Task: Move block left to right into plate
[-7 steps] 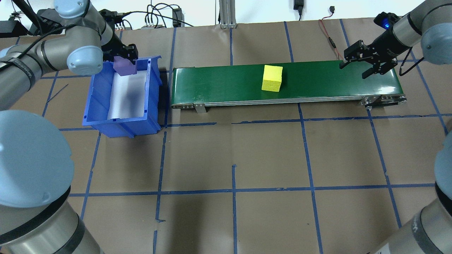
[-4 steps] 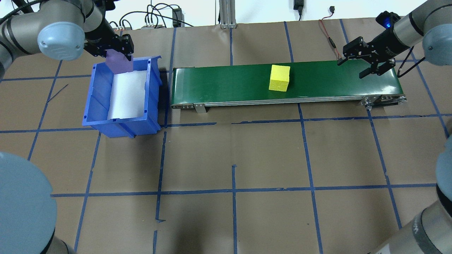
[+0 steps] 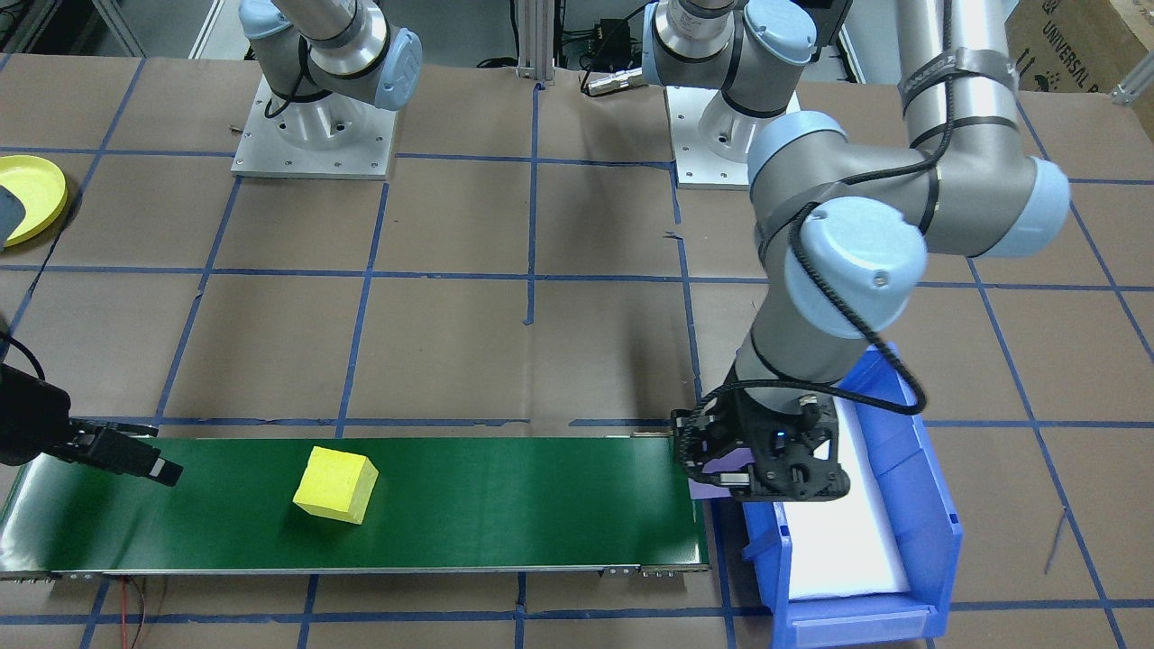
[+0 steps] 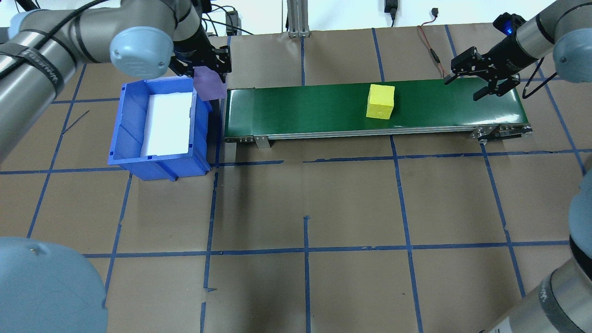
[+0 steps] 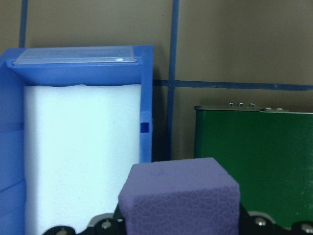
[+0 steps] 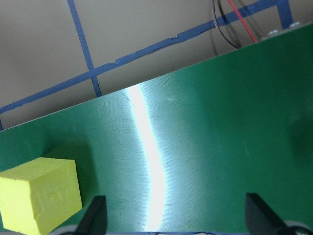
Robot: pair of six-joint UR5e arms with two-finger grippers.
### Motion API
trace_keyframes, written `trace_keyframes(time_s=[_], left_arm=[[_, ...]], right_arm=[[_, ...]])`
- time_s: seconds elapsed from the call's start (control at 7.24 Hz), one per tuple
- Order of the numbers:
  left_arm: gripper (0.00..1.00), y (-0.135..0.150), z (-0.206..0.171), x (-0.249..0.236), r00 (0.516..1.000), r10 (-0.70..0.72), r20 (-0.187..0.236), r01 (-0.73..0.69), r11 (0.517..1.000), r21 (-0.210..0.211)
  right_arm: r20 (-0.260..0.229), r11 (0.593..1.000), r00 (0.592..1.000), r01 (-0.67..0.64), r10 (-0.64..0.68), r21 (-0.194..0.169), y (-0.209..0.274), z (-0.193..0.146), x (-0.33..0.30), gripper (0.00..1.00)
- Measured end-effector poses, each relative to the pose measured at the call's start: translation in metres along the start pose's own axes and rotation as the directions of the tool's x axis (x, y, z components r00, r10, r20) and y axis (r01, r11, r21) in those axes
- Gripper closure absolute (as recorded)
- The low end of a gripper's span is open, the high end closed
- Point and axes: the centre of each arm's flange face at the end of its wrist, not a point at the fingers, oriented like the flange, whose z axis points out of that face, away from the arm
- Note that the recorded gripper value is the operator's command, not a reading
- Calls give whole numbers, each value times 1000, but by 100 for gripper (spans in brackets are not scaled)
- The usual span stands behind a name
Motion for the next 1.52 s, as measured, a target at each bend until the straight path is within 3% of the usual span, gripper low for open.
trace_keyframes(time_s=[0.41,0.55,0.69,0.97,1.1,1.24,1.52], left_arm=[[41,-4,67,33,995,104,6,-103,993,-53],[14,-5,75,35,993,121,5,-120,991,-59],[0,-5,79,36,992,125,3,-124,990,-59],[0,-4,79,40,993,119,-5,-120,991,-51],[0,-4,69,41,994,111,-9,-111,993,-33],[0,-2,45,45,995,89,-39,-89,996,1],[0,12,-18,55,990,42,-138,-33,997,65]], right_arm=[[1,1000,1000,15,-15,-2,-1,2,1,0],[2,1000,1000,23,-23,-3,0,2,1,0],[2,1000,1000,25,-25,-4,0,3,1,0],[19,1000,1000,24,-24,-6,-1,6,1,0],[25,1000,999,26,-26,-5,-1,6,0,0],[28,1000,999,30,-30,-2,-2,5,0,0],[28,999,999,36,-36,0,-1,6,0,0]])
